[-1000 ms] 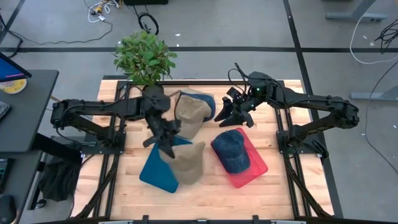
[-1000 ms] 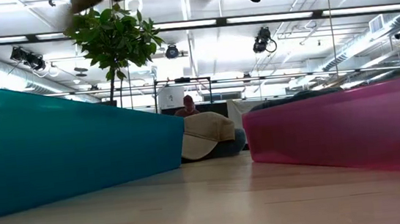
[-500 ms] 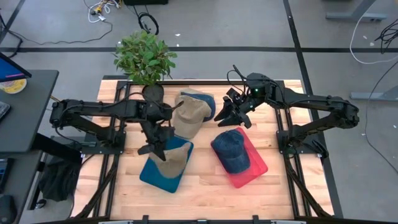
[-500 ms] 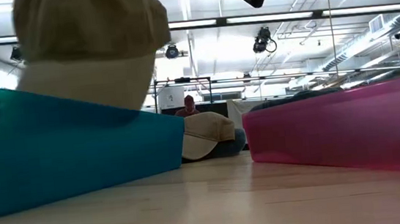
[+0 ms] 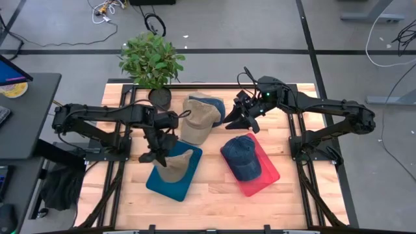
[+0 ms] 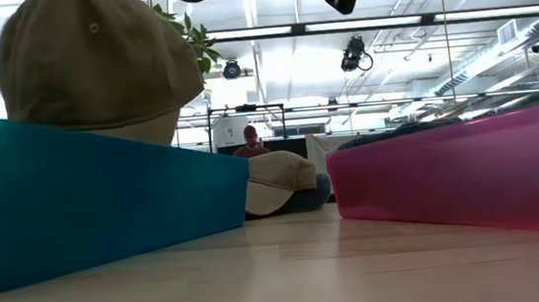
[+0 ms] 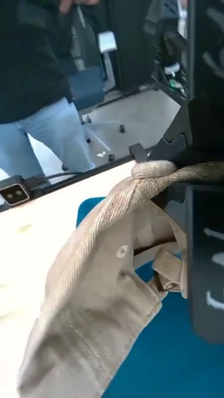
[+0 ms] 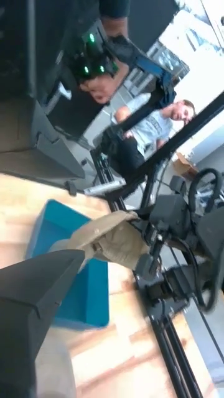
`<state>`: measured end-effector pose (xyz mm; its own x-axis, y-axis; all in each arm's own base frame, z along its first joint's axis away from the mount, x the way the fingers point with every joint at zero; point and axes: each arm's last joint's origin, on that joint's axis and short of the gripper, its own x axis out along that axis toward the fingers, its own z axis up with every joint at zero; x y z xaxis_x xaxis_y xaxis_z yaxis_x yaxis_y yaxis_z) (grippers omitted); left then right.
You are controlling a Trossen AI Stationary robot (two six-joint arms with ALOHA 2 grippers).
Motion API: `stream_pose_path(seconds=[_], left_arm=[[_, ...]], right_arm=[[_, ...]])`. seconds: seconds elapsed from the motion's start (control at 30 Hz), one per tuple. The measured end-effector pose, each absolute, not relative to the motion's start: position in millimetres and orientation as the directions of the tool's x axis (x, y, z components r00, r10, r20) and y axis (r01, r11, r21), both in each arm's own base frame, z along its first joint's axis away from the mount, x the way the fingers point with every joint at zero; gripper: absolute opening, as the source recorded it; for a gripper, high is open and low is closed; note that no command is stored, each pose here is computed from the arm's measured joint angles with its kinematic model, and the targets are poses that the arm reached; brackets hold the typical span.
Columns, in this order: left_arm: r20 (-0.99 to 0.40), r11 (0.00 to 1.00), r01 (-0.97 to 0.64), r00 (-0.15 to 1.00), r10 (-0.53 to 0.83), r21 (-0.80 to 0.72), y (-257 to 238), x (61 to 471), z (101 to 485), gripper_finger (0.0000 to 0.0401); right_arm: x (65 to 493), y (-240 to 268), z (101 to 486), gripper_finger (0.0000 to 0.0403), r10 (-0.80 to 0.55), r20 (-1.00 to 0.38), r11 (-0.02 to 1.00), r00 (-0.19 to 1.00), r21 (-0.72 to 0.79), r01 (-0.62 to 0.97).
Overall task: Pick & Place hat
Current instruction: Put the brown cap into the blue bin
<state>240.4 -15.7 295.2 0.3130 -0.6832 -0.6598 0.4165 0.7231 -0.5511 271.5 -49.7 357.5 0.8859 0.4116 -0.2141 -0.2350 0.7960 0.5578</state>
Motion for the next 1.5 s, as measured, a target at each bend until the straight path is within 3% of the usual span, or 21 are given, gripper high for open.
stream_pose_path(seconds=[0.4, 0.87, 1.17, 1.3, 1.5], left_arm=[[-0.718, 0.711, 0.559, 0.268, -0.642, -0.427, -35.9, 237.8, 293.0, 0.0010], [-0.696, 0.613, 0.615, 0.139, -0.704, -0.497, -60.4, 231.8, 289.4, 0.0010], [-0.712, 0.567, 0.634, 0.038, -0.701, -0.525, -69.7, 252.1, 260.9, 0.0011], [-0.727, 0.565, 0.641, 0.015, -0.687, -0.520, -68.2, 260.9, 248.3, 0.0010], [-0.789, 0.644, 0.614, 0.055, -0.612, -0.457, -55.2, 268.1, 240.9, 0.0013]], right_arm=[[271.8, -50.3, 357.3, 0.0197, 0.388, -0.218, 0.806, 0.896, 0.552, -0.214], [271.9, -50.3, 357.3, 0.0197, 0.388, -0.219, 0.809, 0.896, 0.547, -0.217], [271.6, -50.3, 356.4, 0.0197, 0.386, -0.227, 0.809, 0.894, 0.550, -0.210], [271.6, -50.3, 355.7, 0.0197, 0.387, -0.232, 0.807, 0.892, 0.554, -0.206], [271.4, -50.1, 355.3, 0.0197, 0.388, -0.236, 0.804, 0.891, 0.558, -0.203]])
